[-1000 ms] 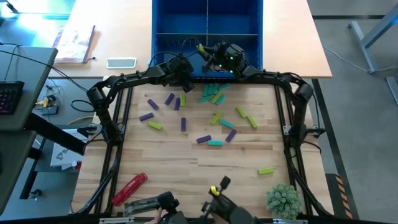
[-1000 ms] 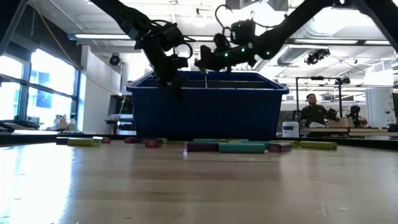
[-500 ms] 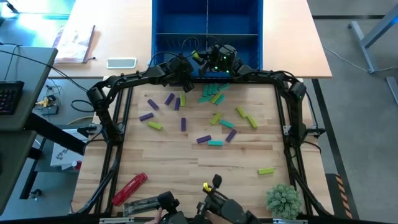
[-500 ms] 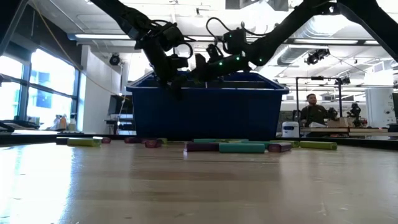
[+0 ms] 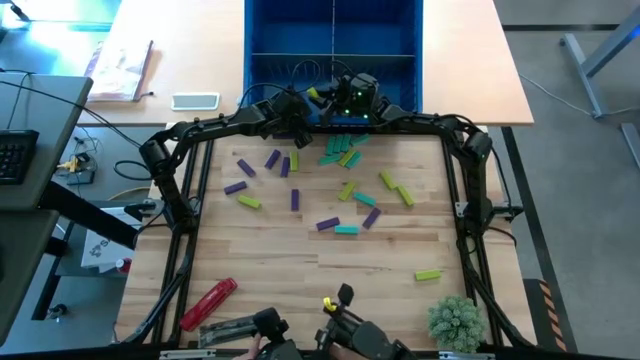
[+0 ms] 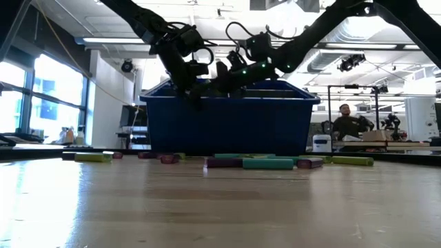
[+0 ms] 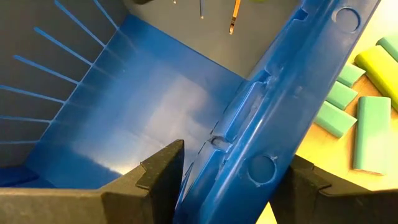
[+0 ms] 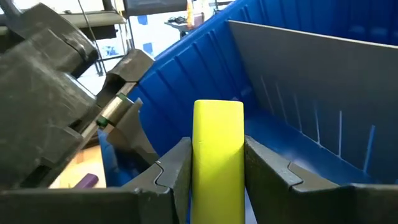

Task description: Sort blocks

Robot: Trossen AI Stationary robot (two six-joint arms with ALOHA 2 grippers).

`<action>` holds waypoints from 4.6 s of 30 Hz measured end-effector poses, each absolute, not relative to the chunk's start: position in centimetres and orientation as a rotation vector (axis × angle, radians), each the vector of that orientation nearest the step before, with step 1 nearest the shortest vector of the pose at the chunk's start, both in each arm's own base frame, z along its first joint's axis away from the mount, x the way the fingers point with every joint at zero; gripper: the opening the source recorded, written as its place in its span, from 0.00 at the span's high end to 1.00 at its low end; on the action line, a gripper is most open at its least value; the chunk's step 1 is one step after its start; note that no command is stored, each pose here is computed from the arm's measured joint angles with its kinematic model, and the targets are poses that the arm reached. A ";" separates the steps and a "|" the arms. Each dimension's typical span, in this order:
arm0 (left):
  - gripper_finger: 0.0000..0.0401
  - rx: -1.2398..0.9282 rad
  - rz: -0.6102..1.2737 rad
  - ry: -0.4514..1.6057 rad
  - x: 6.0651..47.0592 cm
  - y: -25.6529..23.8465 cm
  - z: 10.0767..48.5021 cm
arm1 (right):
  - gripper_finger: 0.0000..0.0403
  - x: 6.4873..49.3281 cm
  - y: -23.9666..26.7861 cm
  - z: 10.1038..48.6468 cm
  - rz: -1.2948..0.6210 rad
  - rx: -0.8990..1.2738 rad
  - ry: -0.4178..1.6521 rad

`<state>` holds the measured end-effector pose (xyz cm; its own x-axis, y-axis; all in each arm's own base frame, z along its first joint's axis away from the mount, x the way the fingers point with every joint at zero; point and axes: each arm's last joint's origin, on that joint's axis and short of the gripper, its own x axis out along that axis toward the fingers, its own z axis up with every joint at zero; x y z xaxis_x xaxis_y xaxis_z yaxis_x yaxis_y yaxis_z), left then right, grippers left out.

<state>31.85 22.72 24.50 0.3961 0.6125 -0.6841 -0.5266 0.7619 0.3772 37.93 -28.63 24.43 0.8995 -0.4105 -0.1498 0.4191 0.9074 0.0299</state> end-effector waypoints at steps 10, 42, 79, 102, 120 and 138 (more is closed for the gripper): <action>0.55 0.106 0.724 0.912 31.9 22.7 24.5 | 0.71 37.9 -28.6 24.4 -0.421 0.015 0.156; 0.55 0.110 0.720 0.918 31.8 22.7 24.5 | 0.46 33.0 -25.0 29.7 -0.450 -0.278 0.604; 0.55 0.157 0.568 0.789 30.3 20.2 29.6 | 0.83 29.7 -24.0 23.2 -0.430 -0.444 1.154; 0.55 -0.080 0.523 0.786 28.2 11.2 23.0 | 0.83 29.8 -23.9 23.2 -0.459 -0.443 1.152; 0.55 -0.383 0.967 0.766 30.9 14.0 11.9 | 0.83 29.8 -23.9 23.2 -0.464 -0.440 1.152; 0.55 -0.226 0.752 0.815 32.2 10.0 12.8 | 0.83 29.8 -24.0 23.1 -0.467 -0.441 1.153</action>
<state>32.21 10.05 12.83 0.4479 0.5190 -0.7281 -0.6845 0.7229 0.0942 29.85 -23.96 23.14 0.3322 -0.5621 -0.7574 0.1234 0.8220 -0.5559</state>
